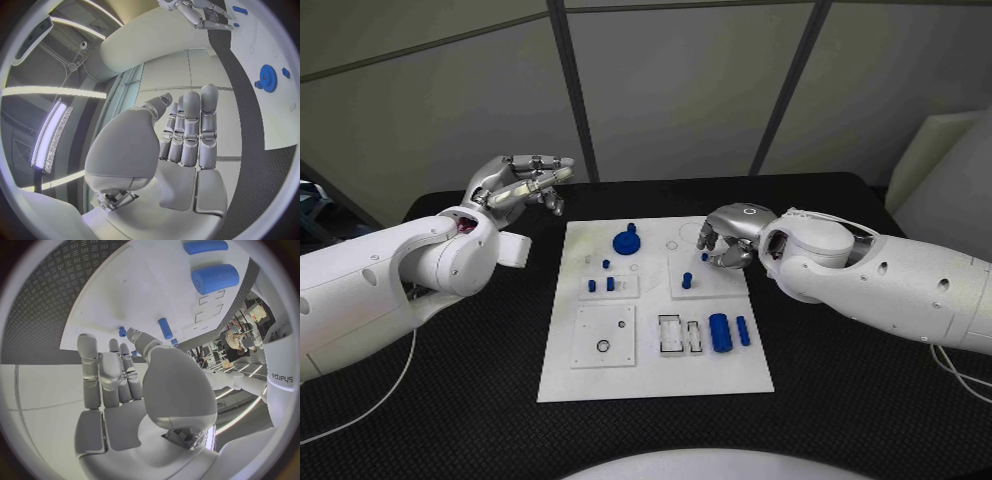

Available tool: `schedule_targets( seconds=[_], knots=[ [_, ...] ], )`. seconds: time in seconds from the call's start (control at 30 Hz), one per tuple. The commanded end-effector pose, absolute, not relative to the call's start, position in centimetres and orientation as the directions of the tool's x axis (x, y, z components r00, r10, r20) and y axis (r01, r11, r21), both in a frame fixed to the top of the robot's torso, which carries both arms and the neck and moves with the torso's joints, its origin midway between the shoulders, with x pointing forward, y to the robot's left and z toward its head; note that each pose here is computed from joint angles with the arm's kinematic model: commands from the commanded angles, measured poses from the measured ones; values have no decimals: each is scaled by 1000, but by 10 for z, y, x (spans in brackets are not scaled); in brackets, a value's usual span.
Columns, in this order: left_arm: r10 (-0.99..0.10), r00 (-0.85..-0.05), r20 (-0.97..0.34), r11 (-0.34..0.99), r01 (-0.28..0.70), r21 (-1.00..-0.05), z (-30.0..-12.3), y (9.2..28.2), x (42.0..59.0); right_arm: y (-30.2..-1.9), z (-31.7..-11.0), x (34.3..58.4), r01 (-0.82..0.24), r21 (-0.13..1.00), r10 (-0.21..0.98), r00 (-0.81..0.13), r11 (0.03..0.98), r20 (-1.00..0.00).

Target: Assemble the parts on the task board

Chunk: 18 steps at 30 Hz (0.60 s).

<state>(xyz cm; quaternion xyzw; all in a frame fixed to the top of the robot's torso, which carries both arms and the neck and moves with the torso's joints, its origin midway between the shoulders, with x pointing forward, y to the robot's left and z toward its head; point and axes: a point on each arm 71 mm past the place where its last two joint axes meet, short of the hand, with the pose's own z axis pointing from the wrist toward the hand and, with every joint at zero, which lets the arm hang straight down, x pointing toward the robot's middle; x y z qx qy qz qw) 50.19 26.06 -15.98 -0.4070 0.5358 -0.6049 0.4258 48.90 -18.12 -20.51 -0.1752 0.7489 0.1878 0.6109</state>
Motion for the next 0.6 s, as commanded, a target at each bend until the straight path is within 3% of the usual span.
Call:
schedule_targets(
  seconds=[0.03,0.6],
  knots=[
    [-950,-303,72,-106,96,-990,-157,260,501,-180,-209,489,-493,25,-82,-193,870,-978],
    [-949,-306,75,-108,93,-990,-157,259,501,-176,-219,492,-494,19,-98,-209,870,-973]
  ],
)
